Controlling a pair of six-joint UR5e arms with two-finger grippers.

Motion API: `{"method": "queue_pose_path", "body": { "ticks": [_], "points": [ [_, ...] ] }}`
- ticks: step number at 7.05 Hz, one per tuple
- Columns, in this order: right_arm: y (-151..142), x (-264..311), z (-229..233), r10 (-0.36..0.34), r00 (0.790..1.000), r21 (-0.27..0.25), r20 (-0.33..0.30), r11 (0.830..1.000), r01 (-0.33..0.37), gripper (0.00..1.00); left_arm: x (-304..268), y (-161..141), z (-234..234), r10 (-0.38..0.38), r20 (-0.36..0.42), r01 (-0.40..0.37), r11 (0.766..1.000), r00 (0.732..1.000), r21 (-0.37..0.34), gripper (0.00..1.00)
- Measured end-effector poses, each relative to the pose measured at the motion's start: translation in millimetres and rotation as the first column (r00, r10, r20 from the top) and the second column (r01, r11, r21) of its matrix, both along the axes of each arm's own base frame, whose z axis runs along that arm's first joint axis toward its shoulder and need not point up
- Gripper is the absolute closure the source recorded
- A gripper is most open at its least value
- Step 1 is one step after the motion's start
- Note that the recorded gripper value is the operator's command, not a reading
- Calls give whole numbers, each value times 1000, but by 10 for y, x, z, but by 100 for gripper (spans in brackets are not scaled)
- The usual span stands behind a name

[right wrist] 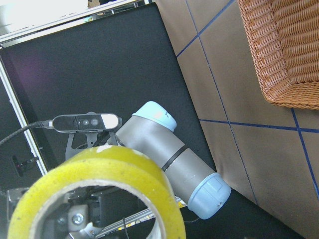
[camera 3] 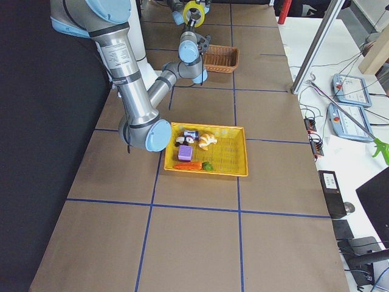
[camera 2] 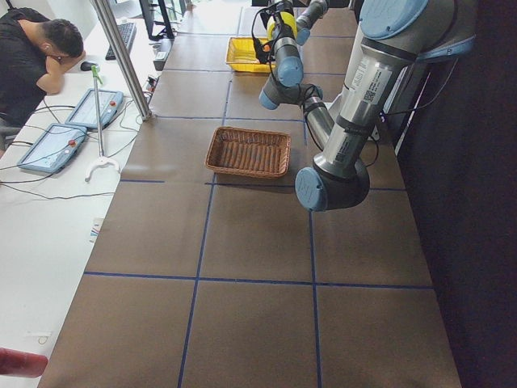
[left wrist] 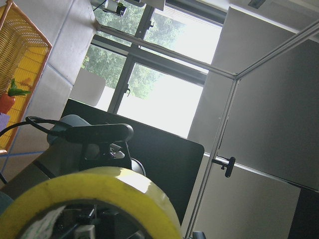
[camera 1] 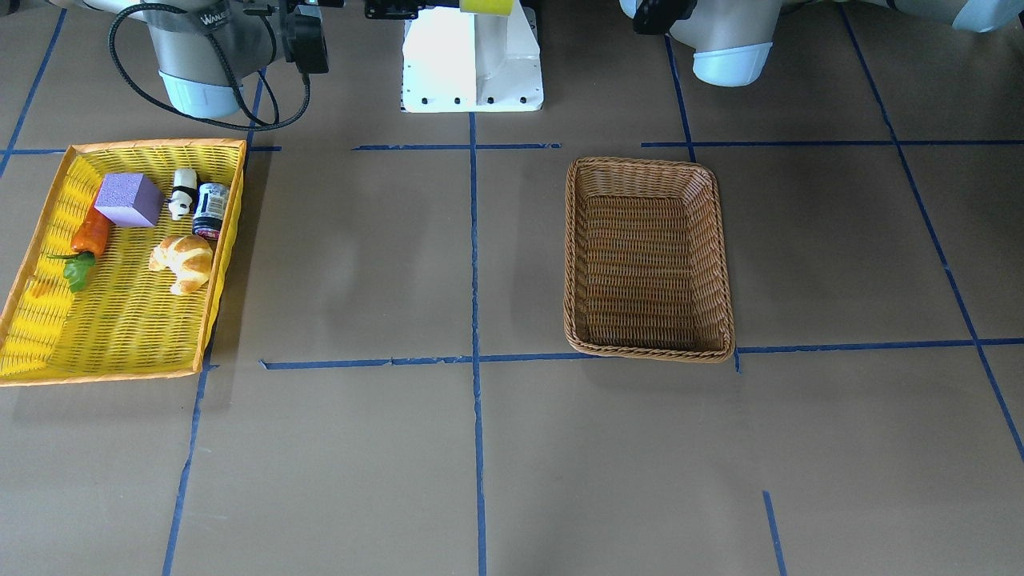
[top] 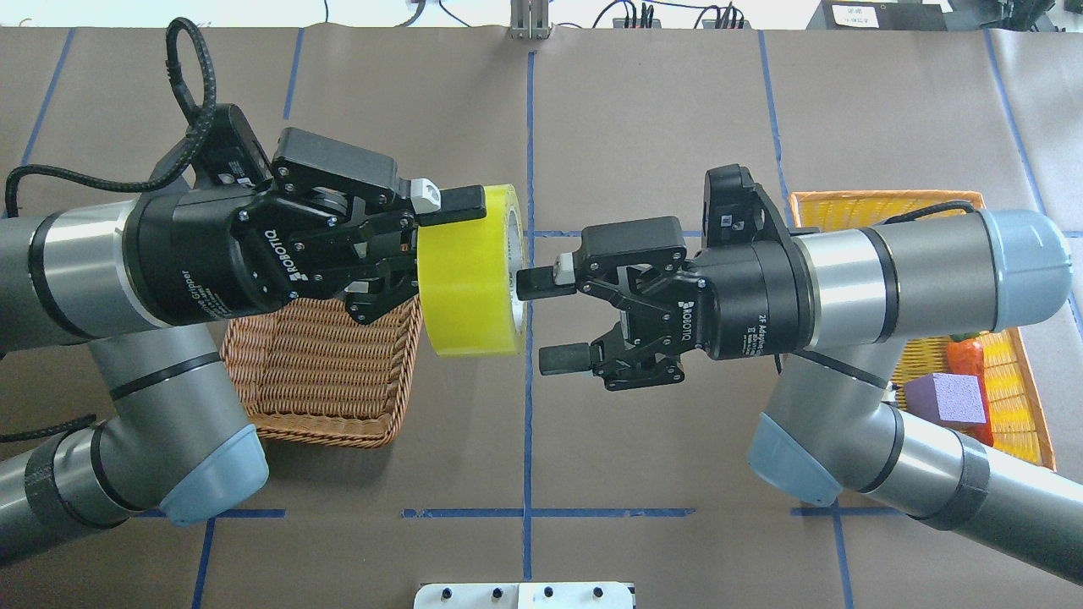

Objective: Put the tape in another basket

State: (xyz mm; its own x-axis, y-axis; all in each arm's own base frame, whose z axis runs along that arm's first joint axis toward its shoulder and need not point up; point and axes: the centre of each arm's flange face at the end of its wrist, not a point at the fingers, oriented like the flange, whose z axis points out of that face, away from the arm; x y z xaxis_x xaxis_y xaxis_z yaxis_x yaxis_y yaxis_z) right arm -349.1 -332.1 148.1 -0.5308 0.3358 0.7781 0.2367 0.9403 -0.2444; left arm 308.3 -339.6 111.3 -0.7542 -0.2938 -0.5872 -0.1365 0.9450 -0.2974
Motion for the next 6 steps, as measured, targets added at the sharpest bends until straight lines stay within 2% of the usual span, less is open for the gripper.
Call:
{"method": "queue_pose_path", "body": {
  "ticks": [3, 4, 5, 6],
  "points": [
    [-53, 155, 283, 23, 1000, -6, -10, 1000, -23, 0, -135, -66, 150, -24, 25, 24, 1000, 999, 4, 100],
    [-158, 270, 427, 48, 998, -13, -43, 999, -49, 0, -147, -149, 279, -43, 78, 42, 999, 996, 16, 100],
    [-316, 404, 641, 83, 992, -4, -100, 996, -83, 0, -115, -249, 443, -71, 172, 65, 997, 983, 39, 100],
    [-535, 582, 909, 129, 975, 23, -178, 992, -127, 0, -69, -364, 658, -97, 308, 82, 995, 946, 60, 100]
  ]
}}
